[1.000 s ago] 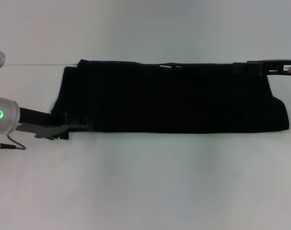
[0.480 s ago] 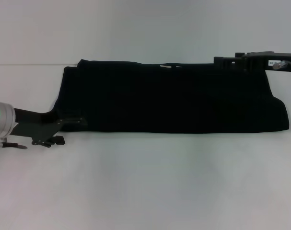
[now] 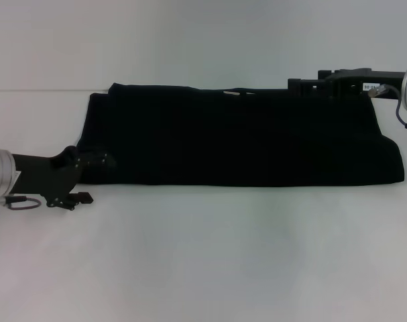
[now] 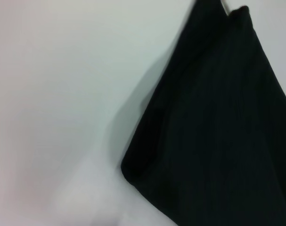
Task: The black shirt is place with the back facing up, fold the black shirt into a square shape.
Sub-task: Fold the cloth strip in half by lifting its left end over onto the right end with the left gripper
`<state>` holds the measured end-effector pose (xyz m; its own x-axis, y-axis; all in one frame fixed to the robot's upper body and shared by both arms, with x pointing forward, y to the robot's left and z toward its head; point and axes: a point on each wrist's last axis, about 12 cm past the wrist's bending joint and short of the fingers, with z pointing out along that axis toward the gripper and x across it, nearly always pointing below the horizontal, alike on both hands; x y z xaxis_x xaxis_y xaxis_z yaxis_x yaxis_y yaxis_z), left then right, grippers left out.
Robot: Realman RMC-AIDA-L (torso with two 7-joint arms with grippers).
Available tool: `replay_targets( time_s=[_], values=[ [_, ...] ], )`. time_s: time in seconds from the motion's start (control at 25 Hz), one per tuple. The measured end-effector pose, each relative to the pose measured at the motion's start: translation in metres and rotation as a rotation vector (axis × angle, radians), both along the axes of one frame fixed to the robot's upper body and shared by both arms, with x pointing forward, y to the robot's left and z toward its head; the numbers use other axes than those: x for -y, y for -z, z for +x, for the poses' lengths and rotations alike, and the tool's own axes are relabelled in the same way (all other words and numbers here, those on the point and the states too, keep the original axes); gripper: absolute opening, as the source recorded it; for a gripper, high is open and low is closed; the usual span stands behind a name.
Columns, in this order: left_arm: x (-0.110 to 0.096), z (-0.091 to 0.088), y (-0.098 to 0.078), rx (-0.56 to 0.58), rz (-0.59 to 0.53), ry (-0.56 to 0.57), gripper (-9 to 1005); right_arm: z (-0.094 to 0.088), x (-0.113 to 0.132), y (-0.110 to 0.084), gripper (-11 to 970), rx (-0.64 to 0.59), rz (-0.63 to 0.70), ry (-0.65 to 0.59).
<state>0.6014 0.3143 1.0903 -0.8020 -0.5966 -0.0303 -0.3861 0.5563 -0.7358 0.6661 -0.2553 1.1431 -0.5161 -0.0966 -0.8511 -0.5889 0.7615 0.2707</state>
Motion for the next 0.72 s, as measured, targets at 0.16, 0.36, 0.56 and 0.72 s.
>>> replay_targets(
  time_s=[0.16,0.36,0.56,0.72],
  values=[
    [-0.0003,0.0005,0.0039,-0.017,-0.023,-0.053,949,-0.0001,-0.0035,0.0009,918,0.005,-0.004,-0.010],
    [-0.0035,0.0014,0.0061,-0.013,-0.039,-0.103,950,0.0001,-0.0068,0.0006,917,0.008,-0.003,-0.016],
    [-0.0034,0.0037,0.0085,-0.008,-0.047,-0.134,948,0.0012,-0.0092,-0.0010,916,0.016,-0.006,-0.023],
    [-0.0048,0.0049,0.0093,-0.002,-0.038,-0.148,946,0.0021,-0.0115,-0.0024,916,0.022,-0.007,-0.029]
  ],
)
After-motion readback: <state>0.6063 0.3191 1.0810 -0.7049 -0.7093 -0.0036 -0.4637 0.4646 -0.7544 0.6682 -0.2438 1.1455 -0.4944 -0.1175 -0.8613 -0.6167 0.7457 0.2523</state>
